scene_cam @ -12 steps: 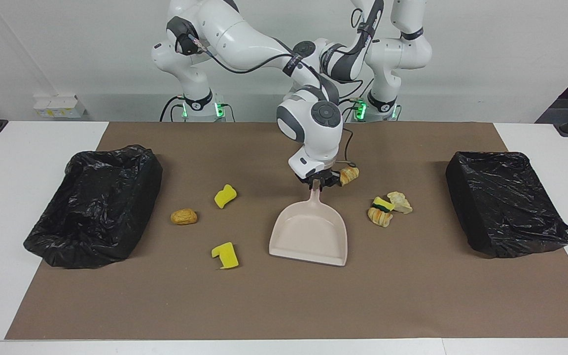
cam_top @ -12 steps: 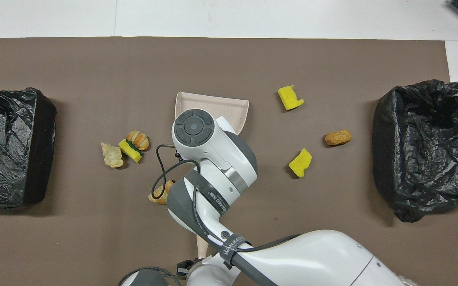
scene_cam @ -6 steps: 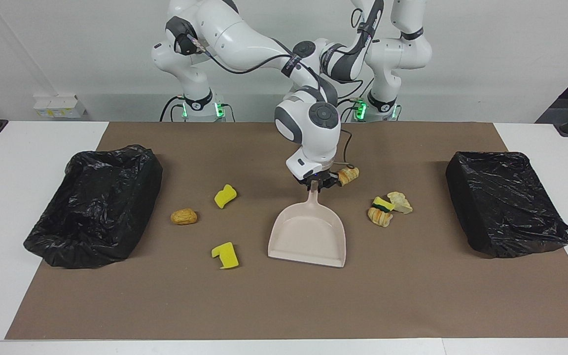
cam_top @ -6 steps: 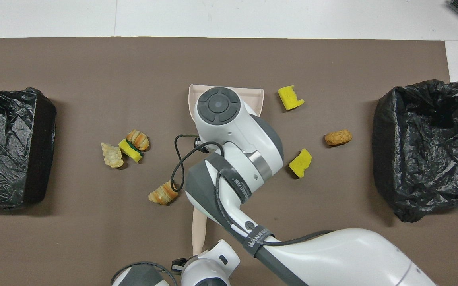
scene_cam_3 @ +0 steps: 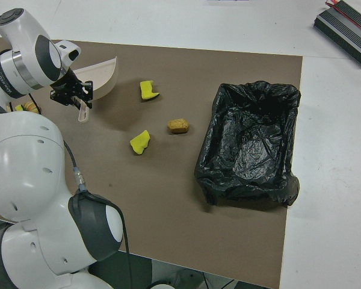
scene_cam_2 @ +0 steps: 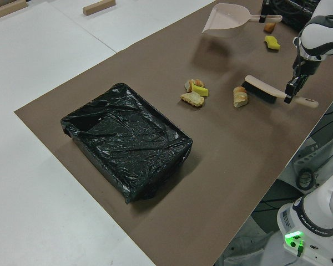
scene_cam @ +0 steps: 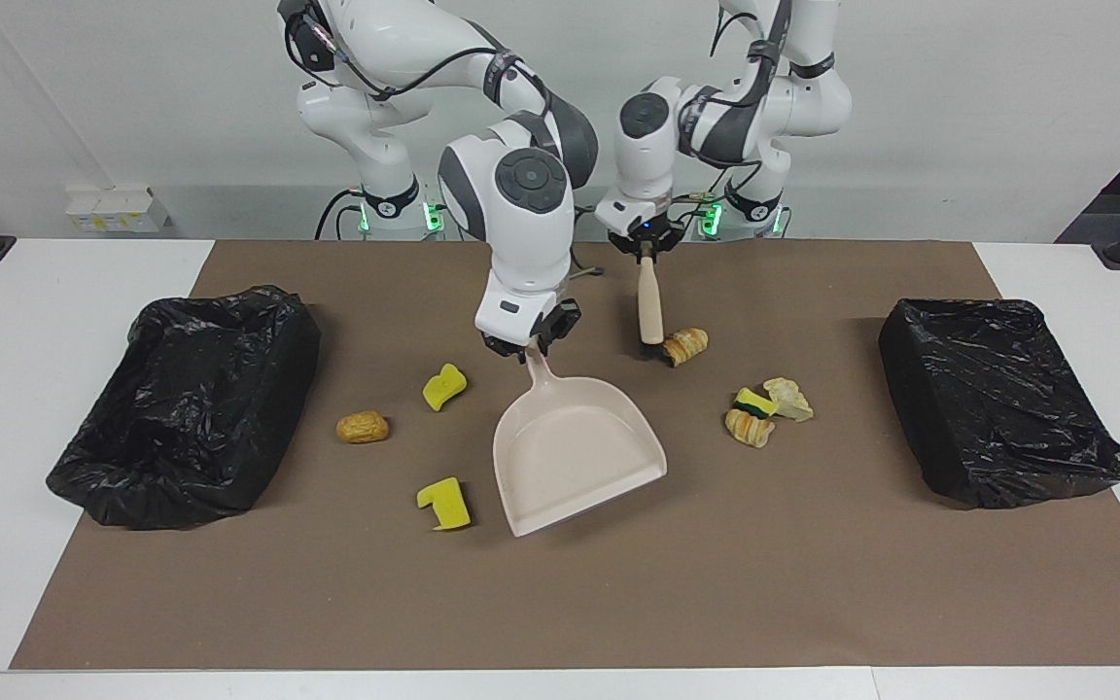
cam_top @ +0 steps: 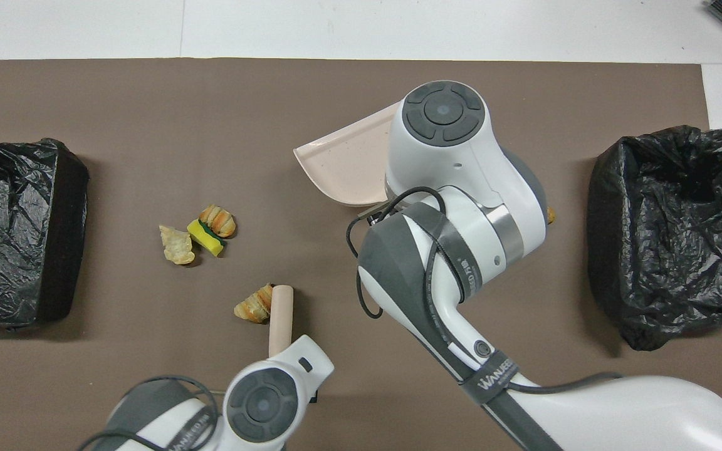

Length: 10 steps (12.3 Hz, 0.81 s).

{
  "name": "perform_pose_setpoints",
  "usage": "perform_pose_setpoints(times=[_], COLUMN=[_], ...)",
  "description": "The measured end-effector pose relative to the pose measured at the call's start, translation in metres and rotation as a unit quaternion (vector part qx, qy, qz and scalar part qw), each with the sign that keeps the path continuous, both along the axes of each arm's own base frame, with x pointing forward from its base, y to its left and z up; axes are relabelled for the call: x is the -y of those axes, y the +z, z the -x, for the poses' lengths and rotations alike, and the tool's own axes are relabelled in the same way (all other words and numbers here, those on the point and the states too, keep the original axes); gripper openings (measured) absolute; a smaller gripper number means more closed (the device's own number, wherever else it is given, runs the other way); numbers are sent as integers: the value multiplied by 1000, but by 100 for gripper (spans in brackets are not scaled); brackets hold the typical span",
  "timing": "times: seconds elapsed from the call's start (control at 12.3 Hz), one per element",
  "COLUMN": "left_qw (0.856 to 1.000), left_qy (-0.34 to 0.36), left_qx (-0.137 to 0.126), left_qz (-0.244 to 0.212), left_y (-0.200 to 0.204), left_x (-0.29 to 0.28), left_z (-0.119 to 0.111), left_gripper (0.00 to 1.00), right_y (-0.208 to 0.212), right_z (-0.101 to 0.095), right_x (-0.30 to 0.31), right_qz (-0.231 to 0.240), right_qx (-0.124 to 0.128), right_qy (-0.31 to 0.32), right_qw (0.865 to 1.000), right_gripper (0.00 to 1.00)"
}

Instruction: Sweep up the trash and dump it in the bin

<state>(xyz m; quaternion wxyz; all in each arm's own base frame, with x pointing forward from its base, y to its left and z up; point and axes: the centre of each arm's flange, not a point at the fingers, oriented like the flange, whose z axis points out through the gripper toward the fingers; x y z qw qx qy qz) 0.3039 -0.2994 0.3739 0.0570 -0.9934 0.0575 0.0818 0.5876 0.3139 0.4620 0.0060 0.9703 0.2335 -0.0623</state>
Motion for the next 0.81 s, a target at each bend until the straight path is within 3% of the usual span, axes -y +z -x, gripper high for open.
perform_pose_setpoints(times=[0.24,0.49,0.81], left_qw=[999,999,996], left_qy=[-7,-17,-7], left_qx=[13,36,85], left_qz=[35,27,13], left_y=[50,70,69], left_x=[-68,-130,-209], left_z=[-65,-115,-197], left_gripper=[26,26,26], right_y=[-10,-22,-44], right_z=[11,26,38], right_x=[2,4,21], right_qz=[-5,-10,-8], right_qx=[-19,-31,-17], right_qy=[122,222,391], right_qw=[992,975,920], right_gripper=[31,31,31])
